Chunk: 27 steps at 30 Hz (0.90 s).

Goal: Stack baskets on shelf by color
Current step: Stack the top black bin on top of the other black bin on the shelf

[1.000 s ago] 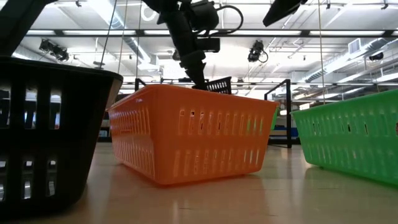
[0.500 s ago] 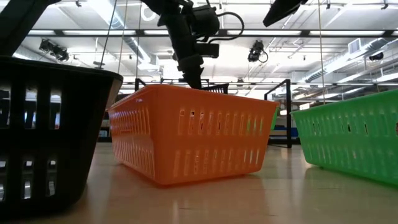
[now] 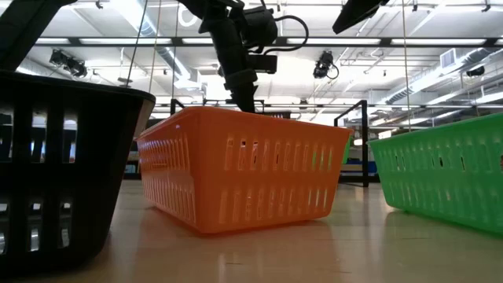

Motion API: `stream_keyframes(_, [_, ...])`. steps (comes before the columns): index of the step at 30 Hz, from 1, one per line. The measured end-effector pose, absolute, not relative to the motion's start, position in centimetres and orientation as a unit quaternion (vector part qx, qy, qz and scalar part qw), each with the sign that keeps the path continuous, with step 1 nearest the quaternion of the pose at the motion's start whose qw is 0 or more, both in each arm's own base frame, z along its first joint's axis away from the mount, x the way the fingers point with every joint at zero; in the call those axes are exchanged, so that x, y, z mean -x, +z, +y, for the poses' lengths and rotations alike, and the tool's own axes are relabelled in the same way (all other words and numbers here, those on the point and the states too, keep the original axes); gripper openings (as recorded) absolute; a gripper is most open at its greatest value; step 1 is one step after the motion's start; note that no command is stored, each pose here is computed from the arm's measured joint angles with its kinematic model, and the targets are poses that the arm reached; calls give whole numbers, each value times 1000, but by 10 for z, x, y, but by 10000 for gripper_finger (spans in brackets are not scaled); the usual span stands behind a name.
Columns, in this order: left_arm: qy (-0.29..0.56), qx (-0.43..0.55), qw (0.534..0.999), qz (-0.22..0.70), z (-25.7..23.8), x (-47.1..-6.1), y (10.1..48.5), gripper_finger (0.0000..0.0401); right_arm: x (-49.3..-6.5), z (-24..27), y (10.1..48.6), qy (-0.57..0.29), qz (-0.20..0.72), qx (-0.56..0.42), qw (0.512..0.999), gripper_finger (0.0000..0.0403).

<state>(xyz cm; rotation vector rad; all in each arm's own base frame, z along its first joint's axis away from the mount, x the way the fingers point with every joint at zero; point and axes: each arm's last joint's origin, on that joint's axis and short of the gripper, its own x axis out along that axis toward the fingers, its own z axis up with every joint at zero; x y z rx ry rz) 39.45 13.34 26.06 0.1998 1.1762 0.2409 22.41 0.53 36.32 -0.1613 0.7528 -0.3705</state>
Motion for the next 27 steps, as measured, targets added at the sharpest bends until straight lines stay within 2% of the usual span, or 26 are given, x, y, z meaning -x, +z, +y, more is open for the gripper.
stream_keyframes(12, [122,-84,825,545,134,-396,261,102,-224,5,363,-180,365,78,910,114])
stream_keyframes(21, [126,-81,841,521,131,-405,258,91,-224,5,363,-180,365,78,910,114])
stream_keyframes(27, [112,-79,824,549,128,-411,238,83,-224,5,363,-180,365,78,910,114])
